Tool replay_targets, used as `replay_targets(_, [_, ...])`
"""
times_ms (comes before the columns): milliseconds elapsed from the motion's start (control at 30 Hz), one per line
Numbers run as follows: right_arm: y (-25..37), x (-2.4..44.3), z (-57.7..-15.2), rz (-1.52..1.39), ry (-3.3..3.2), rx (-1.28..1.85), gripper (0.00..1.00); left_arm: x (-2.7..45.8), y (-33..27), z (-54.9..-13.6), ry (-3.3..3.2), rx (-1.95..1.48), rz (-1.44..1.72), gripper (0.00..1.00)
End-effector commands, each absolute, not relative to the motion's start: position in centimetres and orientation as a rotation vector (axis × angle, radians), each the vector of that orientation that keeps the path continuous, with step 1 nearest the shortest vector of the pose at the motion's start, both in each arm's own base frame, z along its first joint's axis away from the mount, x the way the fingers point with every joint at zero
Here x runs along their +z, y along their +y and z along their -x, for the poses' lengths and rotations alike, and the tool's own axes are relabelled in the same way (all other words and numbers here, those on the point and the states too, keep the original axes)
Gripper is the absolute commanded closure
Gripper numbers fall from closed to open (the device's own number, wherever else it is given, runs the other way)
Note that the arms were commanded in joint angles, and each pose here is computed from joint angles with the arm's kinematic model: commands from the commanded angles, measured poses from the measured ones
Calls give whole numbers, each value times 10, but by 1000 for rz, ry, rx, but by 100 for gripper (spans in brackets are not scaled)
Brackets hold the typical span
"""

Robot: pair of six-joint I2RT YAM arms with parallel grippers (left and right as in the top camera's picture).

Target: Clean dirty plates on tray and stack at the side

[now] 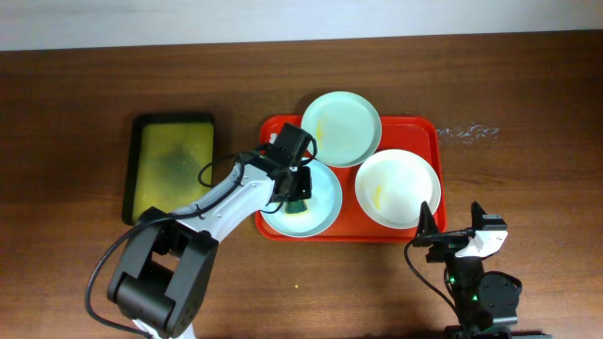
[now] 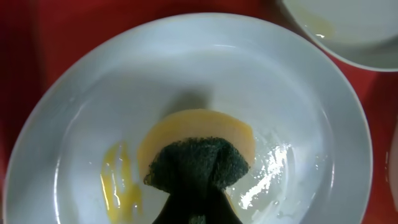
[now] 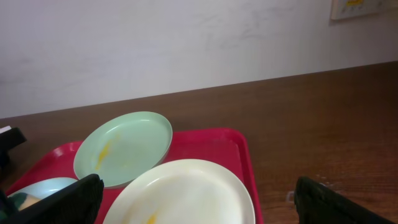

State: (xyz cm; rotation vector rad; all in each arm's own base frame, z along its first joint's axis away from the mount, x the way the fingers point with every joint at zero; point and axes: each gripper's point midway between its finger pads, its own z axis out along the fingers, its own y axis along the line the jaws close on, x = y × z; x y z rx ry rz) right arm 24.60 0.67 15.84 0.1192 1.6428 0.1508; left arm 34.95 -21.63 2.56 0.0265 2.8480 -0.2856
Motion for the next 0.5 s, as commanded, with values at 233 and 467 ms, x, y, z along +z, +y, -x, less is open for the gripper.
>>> replay_targets(233, [12, 171, -246, -116, 1585, 198, 1, 19, -213, -347, 2861, -254, -5, 100])
replay_targets(467, [63, 303, -199, -50, 1082, 848, 1, 20, -214, -348, 2854, -260, -5, 100])
